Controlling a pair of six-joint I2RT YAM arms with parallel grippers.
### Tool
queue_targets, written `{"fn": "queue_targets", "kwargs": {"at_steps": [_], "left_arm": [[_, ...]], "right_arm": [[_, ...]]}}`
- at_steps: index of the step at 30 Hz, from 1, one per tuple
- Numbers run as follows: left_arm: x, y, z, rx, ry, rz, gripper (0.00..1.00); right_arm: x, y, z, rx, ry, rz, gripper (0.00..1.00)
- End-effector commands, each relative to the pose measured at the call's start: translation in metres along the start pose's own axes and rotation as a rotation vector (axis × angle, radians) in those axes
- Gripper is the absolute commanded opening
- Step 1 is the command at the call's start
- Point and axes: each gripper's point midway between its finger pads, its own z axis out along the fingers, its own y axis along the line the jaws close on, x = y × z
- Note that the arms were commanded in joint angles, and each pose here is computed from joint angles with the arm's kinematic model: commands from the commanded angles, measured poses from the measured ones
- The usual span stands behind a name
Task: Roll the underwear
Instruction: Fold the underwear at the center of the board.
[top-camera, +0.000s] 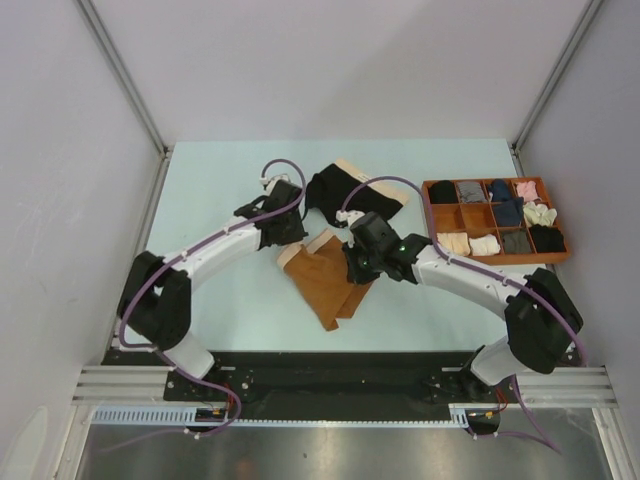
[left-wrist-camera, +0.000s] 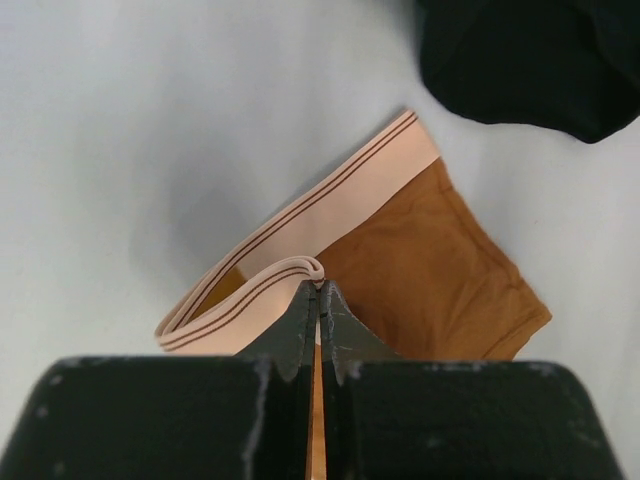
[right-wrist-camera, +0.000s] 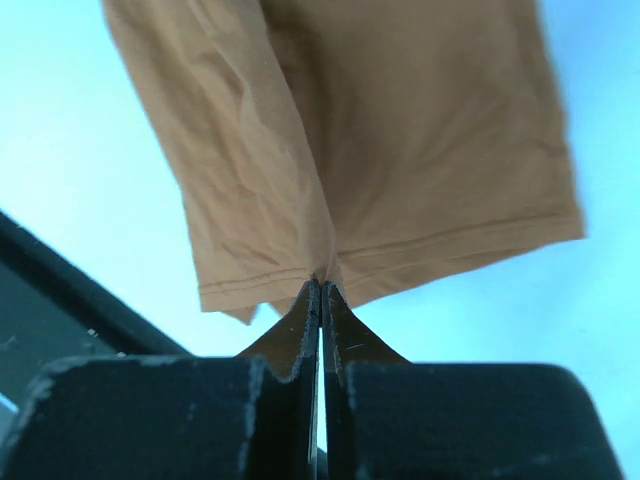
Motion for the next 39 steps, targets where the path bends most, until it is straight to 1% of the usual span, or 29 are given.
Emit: {"fn": "queue_targets", "kwargs": {"at_steps": [1, 3, 4, 10, 23, 39], "left_arm": [[-0.022, -0.035, 0.003, 0.074, -0.028, 0.032, 0.00], [-0.021, -0.044, 0.008, 0.082, -0.017, 0.045, 0.01], [-0.027, -0.051, 0.007, 0.094, -0.029, 0.046, 0.00], [-0.027, -0.068, 0.022, 0.095, -0.004, 0.074, 0.00], [-0.021, -0.073, 0.054, 0.064, 0.031, 0.084, 0.00], [-0.016, -0.072, 0.084, 0.011, 0.058, 0.102, 0.00]], "right_arm": [[-0.009, -0.016, -0.010, -0.003, -0.016, 0.000, 0.00], [-0.010, -0.026, -0.012, 0.013, -0.013, 0.013, 0.00], [-0.009, -0.028, -0.013, 0.017, -0.011, 0.018, 0.00], [-0.007, -0.051, -0.013, 0.046, 0.000, 0.044, 0.00], [0.008, -0.085, 0.008, 0.107, 0.055, 0.056, 0.00], [0.011, -0.114, 0.037, 0.140, 0.066, 0.071, 0.00]]}}
